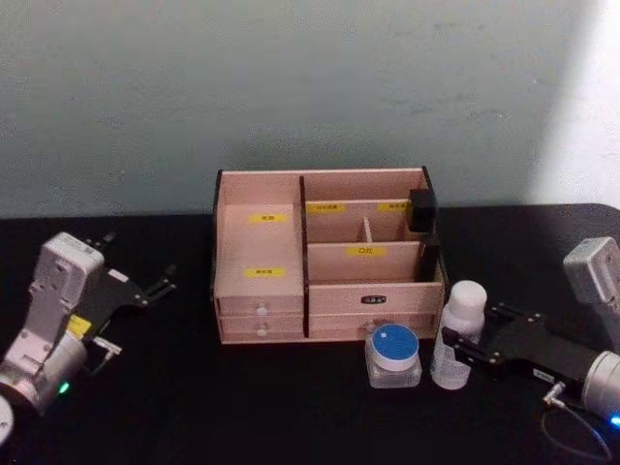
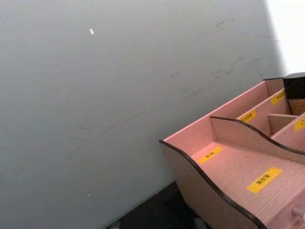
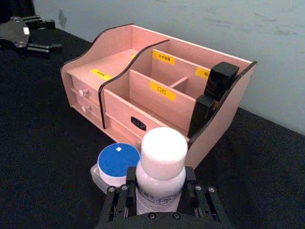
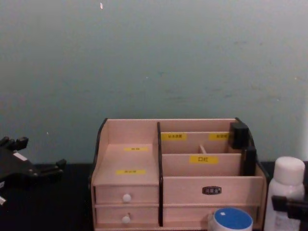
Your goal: Pick up the facial cleanser and watermelon frost from the table and place them into the tiered storage box.
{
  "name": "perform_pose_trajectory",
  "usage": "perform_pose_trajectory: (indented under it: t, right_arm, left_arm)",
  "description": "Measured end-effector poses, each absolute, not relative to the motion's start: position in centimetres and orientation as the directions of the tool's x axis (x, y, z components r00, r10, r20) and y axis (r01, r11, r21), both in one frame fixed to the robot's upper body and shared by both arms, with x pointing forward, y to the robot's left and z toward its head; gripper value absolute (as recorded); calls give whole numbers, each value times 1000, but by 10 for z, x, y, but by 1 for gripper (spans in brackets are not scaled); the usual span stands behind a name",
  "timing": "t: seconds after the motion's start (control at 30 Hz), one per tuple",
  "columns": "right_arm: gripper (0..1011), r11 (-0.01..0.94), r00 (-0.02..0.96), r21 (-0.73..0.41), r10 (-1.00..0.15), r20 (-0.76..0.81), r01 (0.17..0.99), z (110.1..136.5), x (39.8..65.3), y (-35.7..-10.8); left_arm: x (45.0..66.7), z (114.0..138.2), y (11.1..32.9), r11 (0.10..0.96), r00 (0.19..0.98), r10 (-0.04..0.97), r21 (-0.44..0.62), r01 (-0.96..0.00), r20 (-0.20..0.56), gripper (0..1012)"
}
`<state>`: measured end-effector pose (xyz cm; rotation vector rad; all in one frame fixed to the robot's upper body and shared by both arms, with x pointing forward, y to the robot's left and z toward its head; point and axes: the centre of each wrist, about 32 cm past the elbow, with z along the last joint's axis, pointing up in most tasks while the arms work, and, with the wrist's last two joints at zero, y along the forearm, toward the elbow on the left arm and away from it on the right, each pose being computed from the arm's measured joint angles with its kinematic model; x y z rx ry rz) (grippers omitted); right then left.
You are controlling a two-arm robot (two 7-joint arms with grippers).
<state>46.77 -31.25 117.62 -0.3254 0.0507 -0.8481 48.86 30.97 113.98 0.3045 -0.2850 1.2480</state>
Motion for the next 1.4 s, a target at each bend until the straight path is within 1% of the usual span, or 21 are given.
perform_pose_trajectory:
  t: [0.23, 0.43, 0.63, 0.83, 1.13, 1.4]
  right_arm:
    - [599, 630, 674, -293, -735, 75, 719, 1185, 460, -319]
    - [599, 647, 682, -265, -729, 61, 715, 1203, 455, -324]
    - [599, 651, 678, -234, -732, 58, 722, 1218, 457, -322]
    - [599, 653, 674, -193, -736, 68, 733, 1234, 469, -313]
    - [599, 659, 675, -165, -734, 73, 734, 1247, 490, -300]
    - [599, 663, 678, -156, -731, 75, 732, 1256, 521, -280]
  left_arm:
    - [489, 1140, 310, 287, 292, 880, 70, -955, 374, 1001]
    - [489, 1140, 310, 287, 292, 880, 70, -955, 374, 1001]
    - [489, 1140, 310, 287, 292, 880, 70, -955, 374, 1001]
    - [489, 1140, 310, 287, 292, 880, 70, -955, 374, 1001]
    - [489, 1140, 310, 287, 292, 880, 70, -955, 374, 1001]
    - [489, 1140, 310, 287, 292, 880, 70, -955, 374, 1001]
